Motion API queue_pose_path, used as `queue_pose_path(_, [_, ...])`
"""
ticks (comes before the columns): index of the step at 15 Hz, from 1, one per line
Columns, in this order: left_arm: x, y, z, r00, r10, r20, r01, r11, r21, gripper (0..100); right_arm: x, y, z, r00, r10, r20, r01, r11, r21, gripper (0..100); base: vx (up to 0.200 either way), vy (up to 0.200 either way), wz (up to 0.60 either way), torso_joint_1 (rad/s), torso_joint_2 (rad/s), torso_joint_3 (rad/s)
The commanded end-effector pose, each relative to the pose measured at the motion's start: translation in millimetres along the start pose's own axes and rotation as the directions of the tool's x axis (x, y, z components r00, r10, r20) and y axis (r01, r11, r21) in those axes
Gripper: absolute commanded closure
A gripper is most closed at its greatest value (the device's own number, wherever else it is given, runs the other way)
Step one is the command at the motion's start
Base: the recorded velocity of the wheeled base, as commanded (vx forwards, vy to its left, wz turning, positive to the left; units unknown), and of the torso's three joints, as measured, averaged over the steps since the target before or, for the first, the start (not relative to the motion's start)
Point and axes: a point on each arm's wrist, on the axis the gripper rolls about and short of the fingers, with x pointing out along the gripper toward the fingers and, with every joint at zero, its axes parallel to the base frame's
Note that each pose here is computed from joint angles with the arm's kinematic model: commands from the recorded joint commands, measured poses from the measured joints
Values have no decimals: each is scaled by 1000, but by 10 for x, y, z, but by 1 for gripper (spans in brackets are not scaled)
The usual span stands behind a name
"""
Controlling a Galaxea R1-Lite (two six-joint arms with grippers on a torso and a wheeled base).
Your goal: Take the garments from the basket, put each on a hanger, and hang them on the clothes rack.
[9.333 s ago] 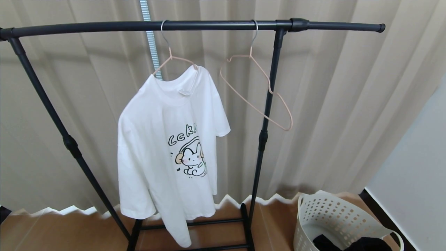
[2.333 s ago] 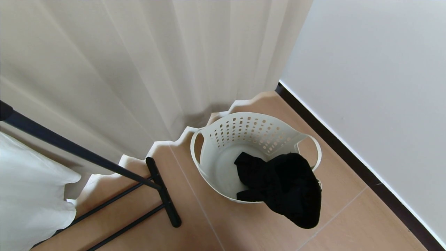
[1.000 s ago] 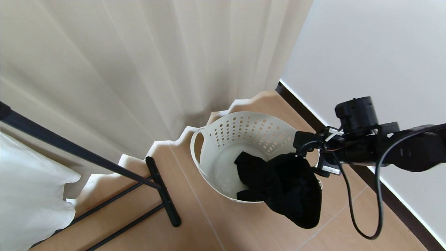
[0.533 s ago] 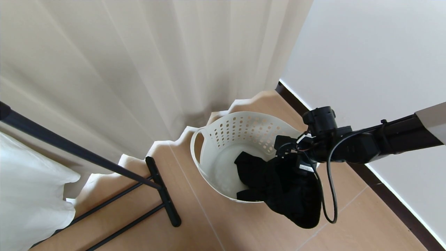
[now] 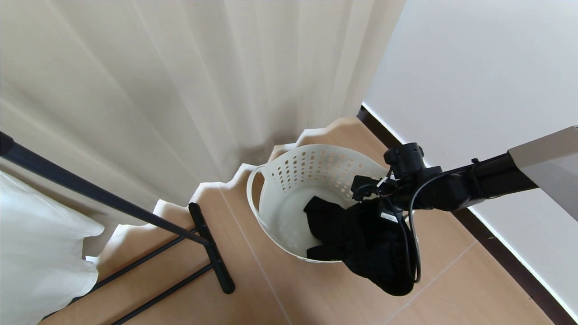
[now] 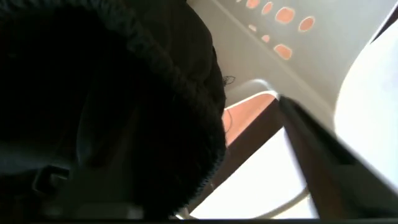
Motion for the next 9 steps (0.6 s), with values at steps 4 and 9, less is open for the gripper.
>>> queue_pose_path(4, [1, 0, -3, 1000, 0, -1, 0, 1000, 1, 0, -320, -48, -19, 999, -26, 25, 20, 976, 218, 100, 0, 0, 0, 0, 0, 0])
queue_pose_path(9, [-1, 0, 1, 1000, 0, 1, 0, 1000, -1, 0, -1676, 200, -121, 973, -82, 216, -28, 885, 466, 100, 0, 0, 0, 0, 0, 0])
